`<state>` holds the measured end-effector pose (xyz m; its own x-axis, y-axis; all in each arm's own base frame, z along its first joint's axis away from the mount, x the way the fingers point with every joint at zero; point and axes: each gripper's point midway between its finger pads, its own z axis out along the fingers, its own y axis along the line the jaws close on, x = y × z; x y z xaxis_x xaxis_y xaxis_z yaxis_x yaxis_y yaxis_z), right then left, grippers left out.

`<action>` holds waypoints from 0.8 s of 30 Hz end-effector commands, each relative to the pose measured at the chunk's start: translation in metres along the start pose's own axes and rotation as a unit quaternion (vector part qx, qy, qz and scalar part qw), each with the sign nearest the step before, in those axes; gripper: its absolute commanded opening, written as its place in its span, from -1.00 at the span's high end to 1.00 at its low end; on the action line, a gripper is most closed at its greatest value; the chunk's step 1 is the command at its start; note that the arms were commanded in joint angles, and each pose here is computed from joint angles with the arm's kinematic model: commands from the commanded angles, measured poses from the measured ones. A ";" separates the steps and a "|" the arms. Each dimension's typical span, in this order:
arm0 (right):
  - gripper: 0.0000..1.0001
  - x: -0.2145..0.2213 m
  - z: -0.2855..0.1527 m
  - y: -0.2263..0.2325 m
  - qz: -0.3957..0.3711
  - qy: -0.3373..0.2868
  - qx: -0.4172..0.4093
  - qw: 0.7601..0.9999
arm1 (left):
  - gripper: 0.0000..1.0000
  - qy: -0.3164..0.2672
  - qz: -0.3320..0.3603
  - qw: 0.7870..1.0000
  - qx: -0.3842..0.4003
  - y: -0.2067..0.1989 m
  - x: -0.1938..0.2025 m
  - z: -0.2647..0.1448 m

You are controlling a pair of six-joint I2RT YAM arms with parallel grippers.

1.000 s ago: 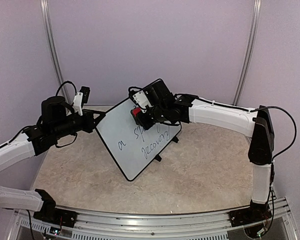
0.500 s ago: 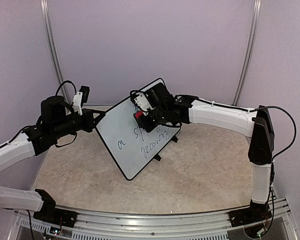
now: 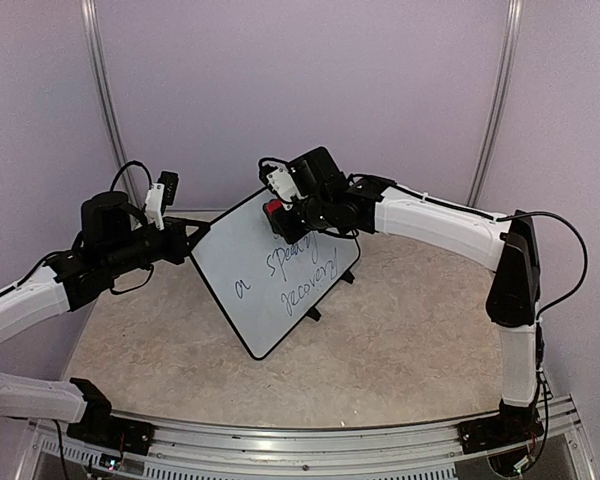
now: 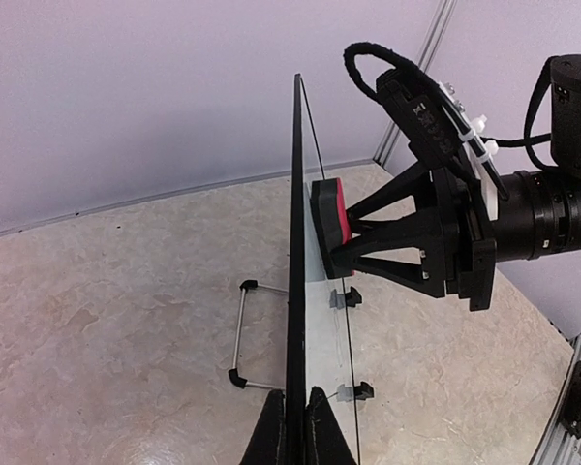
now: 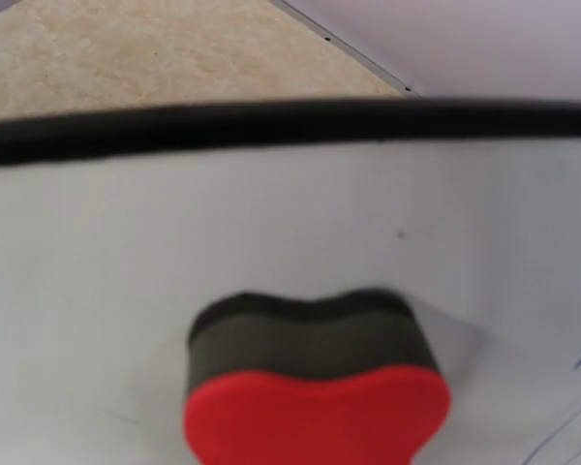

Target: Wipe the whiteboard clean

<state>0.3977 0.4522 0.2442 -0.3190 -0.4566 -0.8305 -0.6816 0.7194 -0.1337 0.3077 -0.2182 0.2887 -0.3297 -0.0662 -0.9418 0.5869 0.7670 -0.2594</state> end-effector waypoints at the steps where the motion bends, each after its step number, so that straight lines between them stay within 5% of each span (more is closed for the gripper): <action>1: 0.46 0.033 0.014 0.001 0.005 0.030 -0.003 1.000 | 1.00 -0.037 0.042 0.993 0.102 -0.045 -0.020 -0.013; 15: 0.46 0.083 0.005 0.022 -0.010 0.077 -0.027 0.997 | 1.00 -0.038 0.041 0.993 0.102 -0.044 -0.021 -0.013; 24: 0.46 0.078 0.001 0.024 -0.007 0.067 -0.032 0.997 | 1.00 -0.040 0.042 0.993 0.103 -0.045 -0.021 -0.014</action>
<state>0.3678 0.4279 0.1784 -0.3968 -0.5262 -0.7521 -0.6992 0.7042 -0.1238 0.3060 -0.2187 0.2891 -0.3306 -0.0685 -0.9413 0.5937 0.7602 -0.2639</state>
